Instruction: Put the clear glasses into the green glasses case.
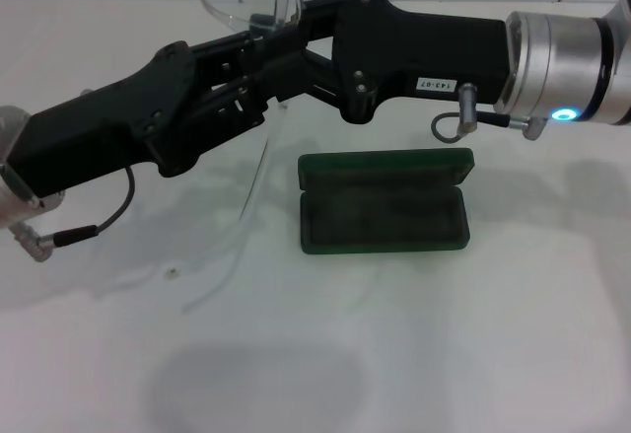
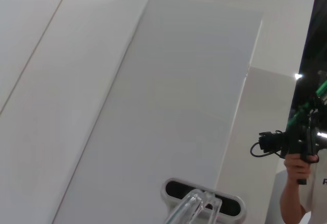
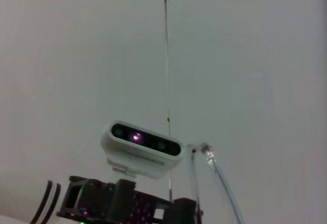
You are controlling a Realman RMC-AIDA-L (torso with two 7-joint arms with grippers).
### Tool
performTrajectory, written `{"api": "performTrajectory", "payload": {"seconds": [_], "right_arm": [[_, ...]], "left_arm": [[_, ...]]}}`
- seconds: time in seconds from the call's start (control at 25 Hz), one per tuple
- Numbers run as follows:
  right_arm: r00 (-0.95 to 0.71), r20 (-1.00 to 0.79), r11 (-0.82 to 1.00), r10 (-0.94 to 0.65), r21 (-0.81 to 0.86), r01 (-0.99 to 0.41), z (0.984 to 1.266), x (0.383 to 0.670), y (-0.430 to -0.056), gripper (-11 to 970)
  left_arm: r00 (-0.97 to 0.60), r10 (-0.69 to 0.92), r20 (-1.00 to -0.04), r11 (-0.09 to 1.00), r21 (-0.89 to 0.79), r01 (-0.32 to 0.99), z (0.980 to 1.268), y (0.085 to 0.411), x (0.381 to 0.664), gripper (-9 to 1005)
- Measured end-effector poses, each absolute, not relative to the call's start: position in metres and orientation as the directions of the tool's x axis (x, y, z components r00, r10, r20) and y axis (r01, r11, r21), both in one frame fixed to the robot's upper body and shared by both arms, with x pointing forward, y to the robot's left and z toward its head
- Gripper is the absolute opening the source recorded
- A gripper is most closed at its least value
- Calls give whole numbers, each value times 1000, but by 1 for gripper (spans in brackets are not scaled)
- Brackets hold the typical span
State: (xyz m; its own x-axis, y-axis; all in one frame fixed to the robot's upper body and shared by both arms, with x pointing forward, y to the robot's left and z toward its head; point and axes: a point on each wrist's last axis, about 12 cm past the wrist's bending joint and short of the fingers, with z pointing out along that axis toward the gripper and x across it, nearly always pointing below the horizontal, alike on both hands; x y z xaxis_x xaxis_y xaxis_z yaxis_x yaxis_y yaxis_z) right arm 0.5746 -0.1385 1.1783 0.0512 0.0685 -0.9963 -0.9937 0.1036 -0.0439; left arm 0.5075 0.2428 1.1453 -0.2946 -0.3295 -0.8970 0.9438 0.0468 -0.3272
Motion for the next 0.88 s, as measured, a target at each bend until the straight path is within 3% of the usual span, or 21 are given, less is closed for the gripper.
{"api": "performTrajectory", "payload": {"seconds": [0.64, 0.88], "right_arm": [[69, -994, 163, 86, -55, -985, 1179, 581, -143, 111], [106, -983, 258, 149, -65, -964, 1186, 587, -166, 109]], "left_arm": [[-276, -323, -905, 8, -294, 956, 1147, 248, 501, 300], [-231, -339, -912, 6, -247, 969, 1155, 269, 494, 298]]}}
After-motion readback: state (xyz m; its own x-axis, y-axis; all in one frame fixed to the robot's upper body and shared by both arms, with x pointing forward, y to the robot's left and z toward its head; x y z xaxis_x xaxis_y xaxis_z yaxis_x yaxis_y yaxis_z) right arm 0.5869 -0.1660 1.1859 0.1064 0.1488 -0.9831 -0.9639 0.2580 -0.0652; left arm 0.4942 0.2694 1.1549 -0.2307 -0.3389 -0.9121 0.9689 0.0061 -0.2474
